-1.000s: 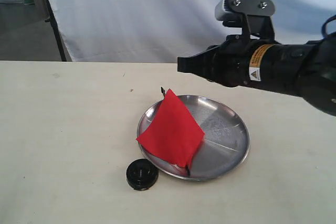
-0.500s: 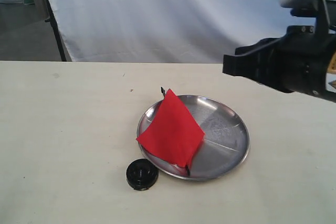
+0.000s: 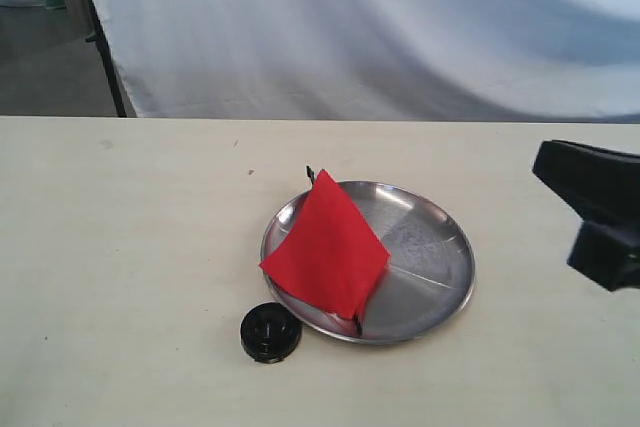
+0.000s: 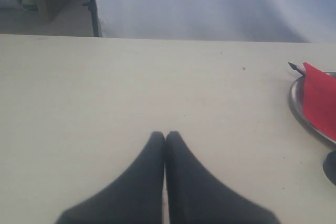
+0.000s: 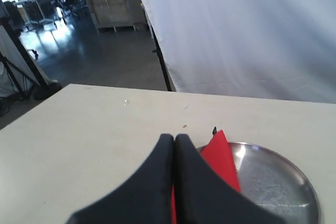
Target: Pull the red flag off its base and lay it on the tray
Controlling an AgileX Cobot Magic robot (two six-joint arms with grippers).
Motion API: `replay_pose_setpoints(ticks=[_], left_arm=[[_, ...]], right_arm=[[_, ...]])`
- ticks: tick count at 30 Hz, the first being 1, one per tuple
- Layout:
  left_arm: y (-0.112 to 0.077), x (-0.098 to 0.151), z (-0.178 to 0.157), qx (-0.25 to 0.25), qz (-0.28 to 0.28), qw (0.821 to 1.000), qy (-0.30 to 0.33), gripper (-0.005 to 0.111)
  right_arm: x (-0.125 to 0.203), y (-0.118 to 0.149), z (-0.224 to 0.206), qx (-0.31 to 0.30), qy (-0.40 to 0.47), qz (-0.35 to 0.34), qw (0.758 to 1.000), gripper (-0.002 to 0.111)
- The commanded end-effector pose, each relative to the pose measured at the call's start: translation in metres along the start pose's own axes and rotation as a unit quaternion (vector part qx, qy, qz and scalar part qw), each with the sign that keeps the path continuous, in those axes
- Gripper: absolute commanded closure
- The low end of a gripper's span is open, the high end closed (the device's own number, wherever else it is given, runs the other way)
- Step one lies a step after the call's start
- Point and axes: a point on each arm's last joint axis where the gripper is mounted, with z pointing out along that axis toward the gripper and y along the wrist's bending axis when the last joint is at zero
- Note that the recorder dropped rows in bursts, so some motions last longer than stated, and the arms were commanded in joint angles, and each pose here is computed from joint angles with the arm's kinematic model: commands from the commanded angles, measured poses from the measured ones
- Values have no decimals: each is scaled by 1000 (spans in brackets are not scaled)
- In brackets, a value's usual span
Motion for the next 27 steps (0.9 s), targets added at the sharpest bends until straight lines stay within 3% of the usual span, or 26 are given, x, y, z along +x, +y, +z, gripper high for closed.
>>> replay_pose_setpoints(ticks=[1, 27], left_arm=[[0, 1, 0, -1, 0, 1000, -1, 107], [0, 1, 0, -1, 0, 1000, -1, 107]], right_arm=[[2, 0, -19, -8, -32, 25, 999, 109], [-1, 0, -42, -20, -78, 44, 996, 109]])
